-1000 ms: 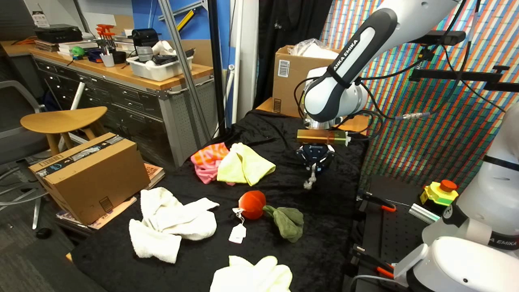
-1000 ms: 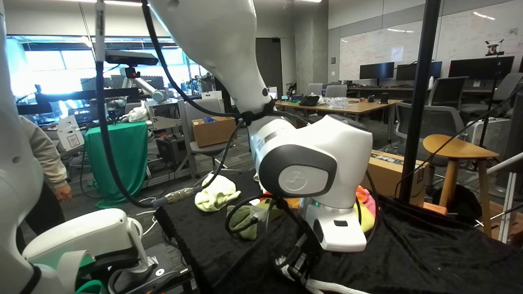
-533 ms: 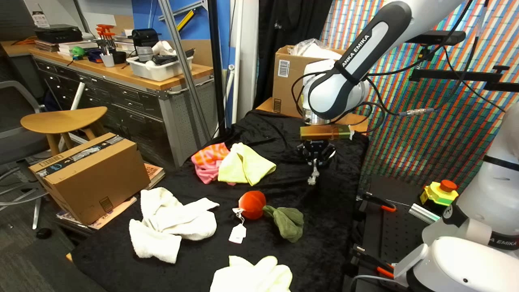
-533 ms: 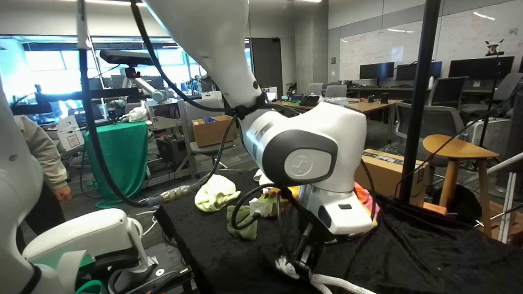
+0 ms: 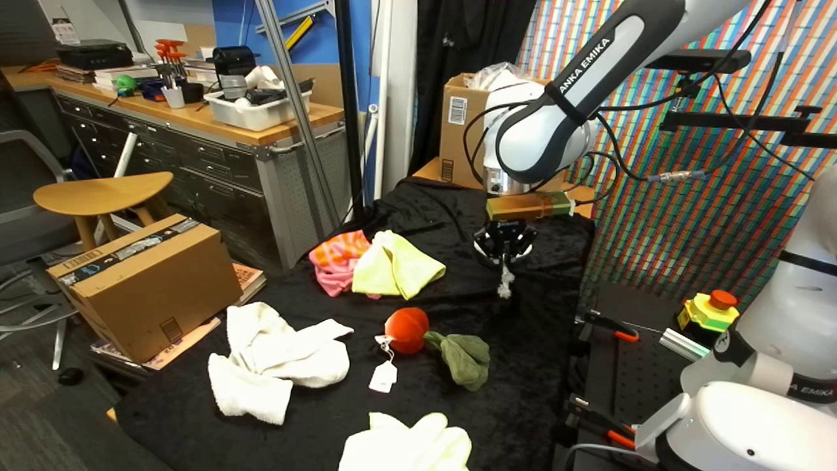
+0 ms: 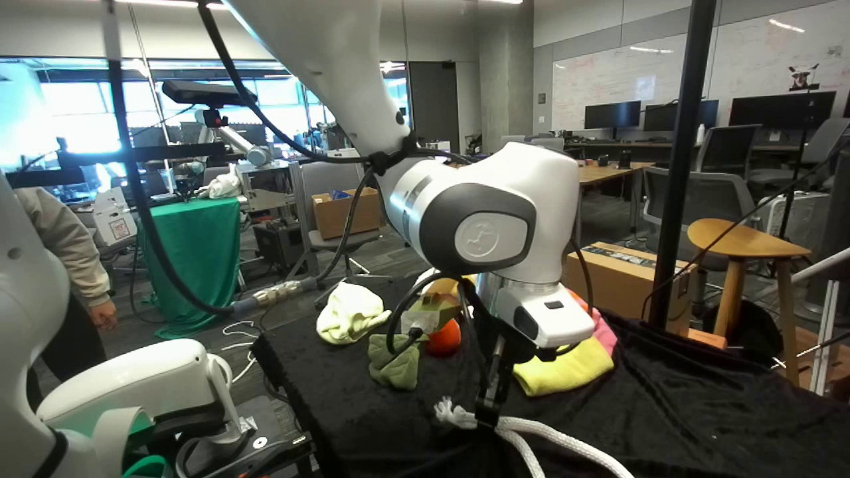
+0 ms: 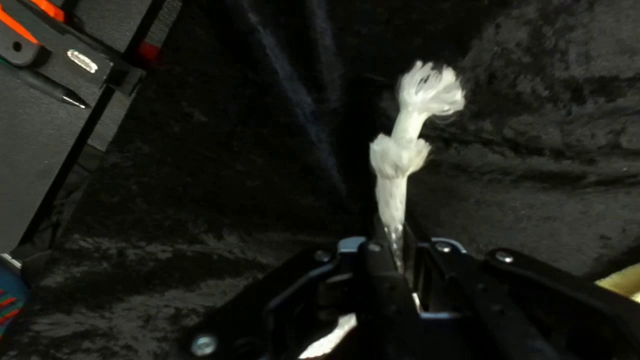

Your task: Pile the things on the table onto the pink shirt

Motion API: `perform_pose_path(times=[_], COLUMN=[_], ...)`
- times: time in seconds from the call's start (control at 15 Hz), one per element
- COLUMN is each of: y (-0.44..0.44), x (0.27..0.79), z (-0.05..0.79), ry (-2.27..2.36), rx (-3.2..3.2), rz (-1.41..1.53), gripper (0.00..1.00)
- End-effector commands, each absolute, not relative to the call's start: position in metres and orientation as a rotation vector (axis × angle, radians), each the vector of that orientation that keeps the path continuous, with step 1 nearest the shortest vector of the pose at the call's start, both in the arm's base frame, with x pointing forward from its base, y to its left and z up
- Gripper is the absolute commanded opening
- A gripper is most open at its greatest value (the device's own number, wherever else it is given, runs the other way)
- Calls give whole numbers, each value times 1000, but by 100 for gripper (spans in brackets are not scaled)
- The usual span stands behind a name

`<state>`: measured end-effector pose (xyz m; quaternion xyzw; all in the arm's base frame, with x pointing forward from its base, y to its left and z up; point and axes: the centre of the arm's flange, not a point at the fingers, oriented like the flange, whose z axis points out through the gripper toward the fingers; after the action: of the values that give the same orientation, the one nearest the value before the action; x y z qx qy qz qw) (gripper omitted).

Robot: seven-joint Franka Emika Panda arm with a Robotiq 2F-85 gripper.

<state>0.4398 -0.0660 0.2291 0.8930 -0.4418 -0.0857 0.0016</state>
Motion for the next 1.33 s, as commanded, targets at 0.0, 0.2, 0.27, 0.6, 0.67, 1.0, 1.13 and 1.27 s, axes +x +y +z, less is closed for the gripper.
perform_pose_path(times=[0.0,0.2,0.27,0.6,0.67,1.0,1.13,1.27], y=[-54,-43,-39,-8,-2,29,41,54], x=[435,440,442,466,468,486,496,504], z=[253,270,275,266,264,260,260,260], ry=[-1258,-1143,-1110,-834,-785,-638,-615,-604], rx=[2933,2966,2974,2803,2761,2592,2576,2609], rz=[-213,-144,-132,-36,-9,126,149,147], gripper=[11,11,11,11,11,11,11,11])
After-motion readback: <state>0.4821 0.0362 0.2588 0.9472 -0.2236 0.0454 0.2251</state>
